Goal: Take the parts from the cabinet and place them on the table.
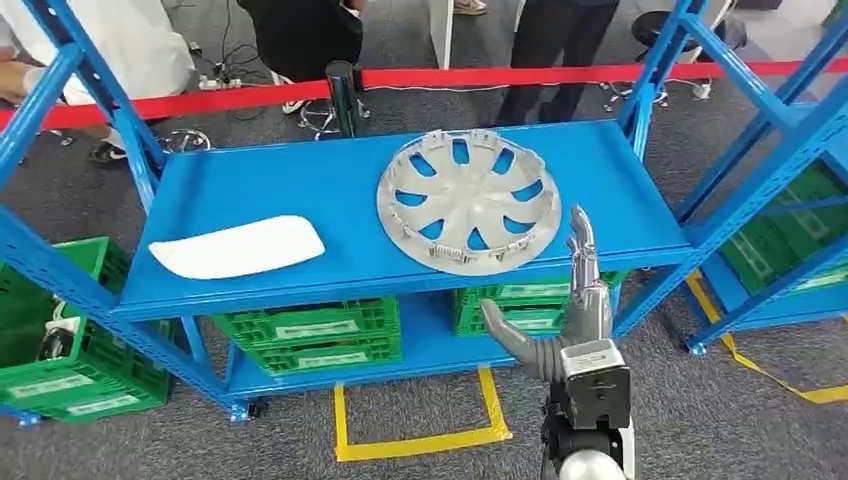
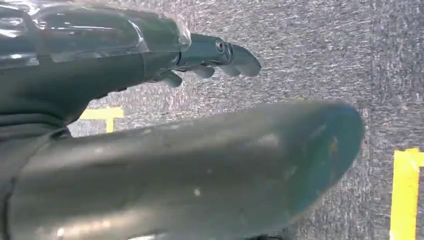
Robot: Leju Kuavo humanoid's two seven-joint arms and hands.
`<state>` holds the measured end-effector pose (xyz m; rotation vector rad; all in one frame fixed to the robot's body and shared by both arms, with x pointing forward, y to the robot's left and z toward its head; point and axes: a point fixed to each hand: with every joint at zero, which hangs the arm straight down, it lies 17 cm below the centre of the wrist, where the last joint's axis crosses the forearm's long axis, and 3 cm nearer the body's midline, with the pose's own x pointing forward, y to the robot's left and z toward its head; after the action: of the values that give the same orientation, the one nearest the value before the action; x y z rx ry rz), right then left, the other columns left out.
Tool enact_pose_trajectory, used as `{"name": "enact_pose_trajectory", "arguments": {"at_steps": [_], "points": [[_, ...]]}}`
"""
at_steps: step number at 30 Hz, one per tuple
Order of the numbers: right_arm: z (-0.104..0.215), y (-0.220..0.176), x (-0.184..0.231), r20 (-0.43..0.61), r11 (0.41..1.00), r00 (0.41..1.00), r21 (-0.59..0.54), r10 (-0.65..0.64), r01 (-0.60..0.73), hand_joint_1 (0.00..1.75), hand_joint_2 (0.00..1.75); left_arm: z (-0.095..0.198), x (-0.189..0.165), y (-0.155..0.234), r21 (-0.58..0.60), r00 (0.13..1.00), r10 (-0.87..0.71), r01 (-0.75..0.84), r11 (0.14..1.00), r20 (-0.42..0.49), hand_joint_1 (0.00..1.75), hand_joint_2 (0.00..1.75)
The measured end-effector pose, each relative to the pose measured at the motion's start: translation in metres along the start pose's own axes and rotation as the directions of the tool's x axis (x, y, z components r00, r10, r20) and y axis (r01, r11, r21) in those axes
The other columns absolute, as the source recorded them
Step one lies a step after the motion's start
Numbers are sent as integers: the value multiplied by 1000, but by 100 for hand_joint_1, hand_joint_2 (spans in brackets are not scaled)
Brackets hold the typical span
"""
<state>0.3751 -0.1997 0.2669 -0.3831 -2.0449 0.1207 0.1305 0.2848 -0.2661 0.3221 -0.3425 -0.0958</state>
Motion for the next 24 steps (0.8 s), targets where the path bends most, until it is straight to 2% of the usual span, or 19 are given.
{"name": "enact_pose_trajectory", "arguments": {"at_steps": [10,24], "points": [[-1,-1,0,0,1000,1000,0,3,-3,0,175,-1,-1,3,6,1000,-14,14,1000,-5,0,0],[1,-2,-14,-57,999,998,13,39,-39,0,175,0,-2,0,-1,1000,-13,13,1000,-1,0,0]]}}
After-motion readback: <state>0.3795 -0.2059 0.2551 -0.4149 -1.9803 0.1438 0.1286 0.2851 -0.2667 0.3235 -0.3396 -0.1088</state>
